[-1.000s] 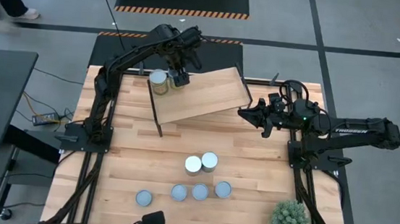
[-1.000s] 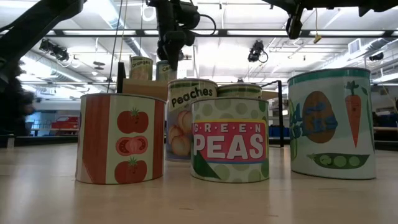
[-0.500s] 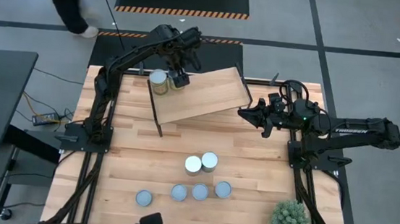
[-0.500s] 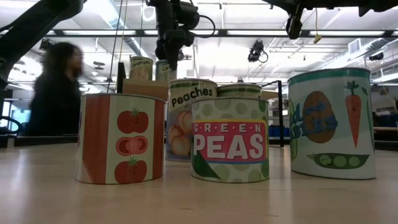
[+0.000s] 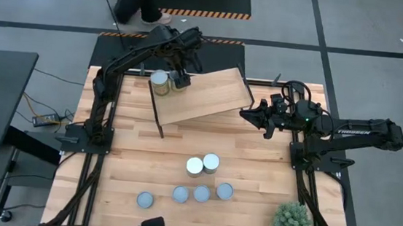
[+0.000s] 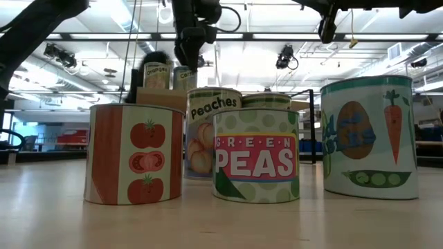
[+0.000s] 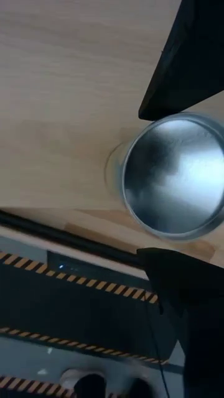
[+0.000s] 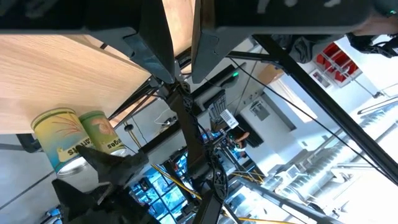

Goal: Pick and place cans onto a shelf
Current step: Put the canned carrots on the shelf

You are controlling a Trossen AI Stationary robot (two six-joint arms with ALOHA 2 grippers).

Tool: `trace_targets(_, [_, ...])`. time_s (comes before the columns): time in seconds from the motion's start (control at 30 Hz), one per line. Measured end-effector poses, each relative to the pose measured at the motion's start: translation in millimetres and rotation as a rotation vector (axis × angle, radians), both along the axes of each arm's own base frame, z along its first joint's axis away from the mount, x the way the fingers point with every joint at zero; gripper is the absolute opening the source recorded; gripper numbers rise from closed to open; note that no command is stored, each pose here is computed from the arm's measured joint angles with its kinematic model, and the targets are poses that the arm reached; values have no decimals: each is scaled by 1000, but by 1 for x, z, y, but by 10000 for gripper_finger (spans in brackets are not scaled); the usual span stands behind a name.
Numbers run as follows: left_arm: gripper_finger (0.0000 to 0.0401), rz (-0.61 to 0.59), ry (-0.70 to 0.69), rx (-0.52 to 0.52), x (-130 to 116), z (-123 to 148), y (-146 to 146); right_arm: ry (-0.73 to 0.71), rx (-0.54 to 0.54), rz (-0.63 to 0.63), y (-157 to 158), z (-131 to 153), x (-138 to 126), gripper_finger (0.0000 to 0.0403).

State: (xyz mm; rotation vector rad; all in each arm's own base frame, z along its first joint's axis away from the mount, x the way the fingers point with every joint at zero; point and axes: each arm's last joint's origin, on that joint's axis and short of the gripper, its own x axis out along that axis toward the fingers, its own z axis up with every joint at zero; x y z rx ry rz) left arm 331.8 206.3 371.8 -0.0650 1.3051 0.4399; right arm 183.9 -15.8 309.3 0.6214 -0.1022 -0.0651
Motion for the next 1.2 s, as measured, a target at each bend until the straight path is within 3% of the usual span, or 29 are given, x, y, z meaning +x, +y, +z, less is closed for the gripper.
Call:
trace_targets(0.5, [357,-7,-159,100,6,16,4,-3,0,0,0,0,0,62])
trace_targets(0.73, [347,11,-164,145,13,7,18,-12,1,-19,0,1,0,62])
trace_targets(0.97, [280,14,-172,140,15,3,24,-18,-2,-26,-1,2,0,62])
trace_targets(1.2, [168,12,-152,126,13,2,23,-19,-3,-27,-1,2,0,62])
